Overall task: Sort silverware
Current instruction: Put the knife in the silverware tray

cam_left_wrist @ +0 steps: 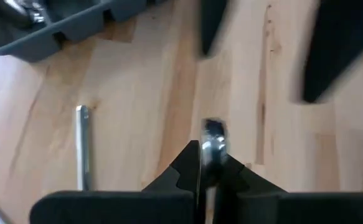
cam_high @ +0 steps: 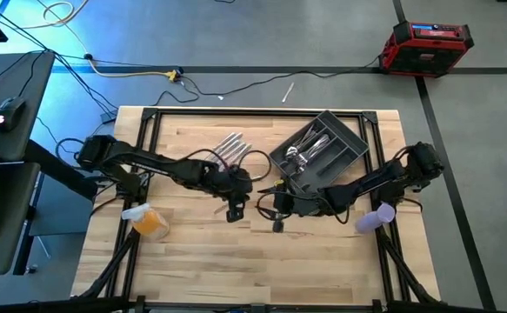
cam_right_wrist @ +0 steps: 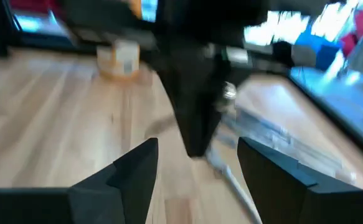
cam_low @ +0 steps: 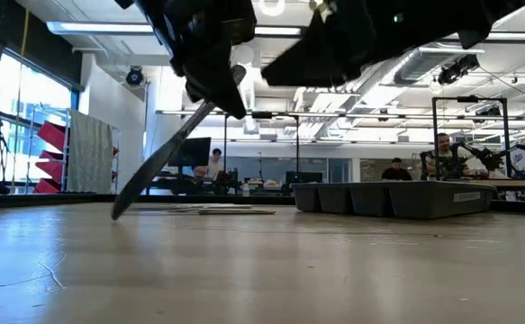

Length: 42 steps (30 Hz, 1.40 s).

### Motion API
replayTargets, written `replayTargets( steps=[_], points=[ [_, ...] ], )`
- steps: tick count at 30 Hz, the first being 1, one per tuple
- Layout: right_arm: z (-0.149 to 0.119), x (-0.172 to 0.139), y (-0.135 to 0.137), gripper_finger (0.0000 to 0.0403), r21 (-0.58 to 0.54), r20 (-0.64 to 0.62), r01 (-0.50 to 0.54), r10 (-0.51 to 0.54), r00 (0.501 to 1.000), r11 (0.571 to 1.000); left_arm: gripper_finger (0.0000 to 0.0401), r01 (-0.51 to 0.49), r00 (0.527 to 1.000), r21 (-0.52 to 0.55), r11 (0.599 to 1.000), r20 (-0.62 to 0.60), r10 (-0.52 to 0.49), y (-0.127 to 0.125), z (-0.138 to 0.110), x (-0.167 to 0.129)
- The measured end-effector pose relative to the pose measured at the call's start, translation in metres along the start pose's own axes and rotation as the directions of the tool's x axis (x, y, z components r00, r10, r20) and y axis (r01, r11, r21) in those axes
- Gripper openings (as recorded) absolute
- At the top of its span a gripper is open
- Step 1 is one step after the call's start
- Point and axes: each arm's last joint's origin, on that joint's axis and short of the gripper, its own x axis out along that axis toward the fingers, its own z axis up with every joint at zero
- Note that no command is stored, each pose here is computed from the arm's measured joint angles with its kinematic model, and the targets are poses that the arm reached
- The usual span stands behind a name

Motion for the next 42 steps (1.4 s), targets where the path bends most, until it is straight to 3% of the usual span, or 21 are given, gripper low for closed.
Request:
replayTargets(
  steps=[4,9,19,30,36,42],
  points=[
    [-0.004,-0.003,0.011,0.0210,-0.073,-0.063,-0.136,0.131,0.989,0.988,0.0001,0.008,1.000,0.012,1.000,-0.002,-0.008,-0.006,-0.002,0.015],
    [-0.014,-0.011,0.026,0.0210,-0.158,-0.152,-0.220,0.197,0.969,0.963,0.0000,0.087,0.995,0.011,0.996,0.042,-0.087,-0.012,0.000,0.042],
    [-0.025,-0.021,0.040,0.0210,-0.067,-0.257,-0.243,0.219,0.941,0.968,0.0000,0.205,0.978,-0.009,0.979,0.050,-0.205,-0.019,-0.014,0.105],
    [-0.033,-0.024,0.038,0.0211,-0.038,-0.327,-0.175,0.153,0.932,0.984,0.0000,0.220,0.971,0.007,0.976,0.098,-0.219,-0.022,-0.011,0.108],
    [-0.035,-0.017,0.022,0.0211,0.104,-0.340,-0.011,0.046,0.939,0.995,0.0000,0.215,0.972,0.019,0.976,0.093,-0.216,-0.027,-0.013,0.108],
    [-0.034,-0.007,0.006,0.0209,0.293,-0.356,-0.043,0.151,0.922,0.955,0.0000,0.208,0.973,0.018,0.978,0.096,-0.208,-0.027,-0.013,0.108]
  ],
)
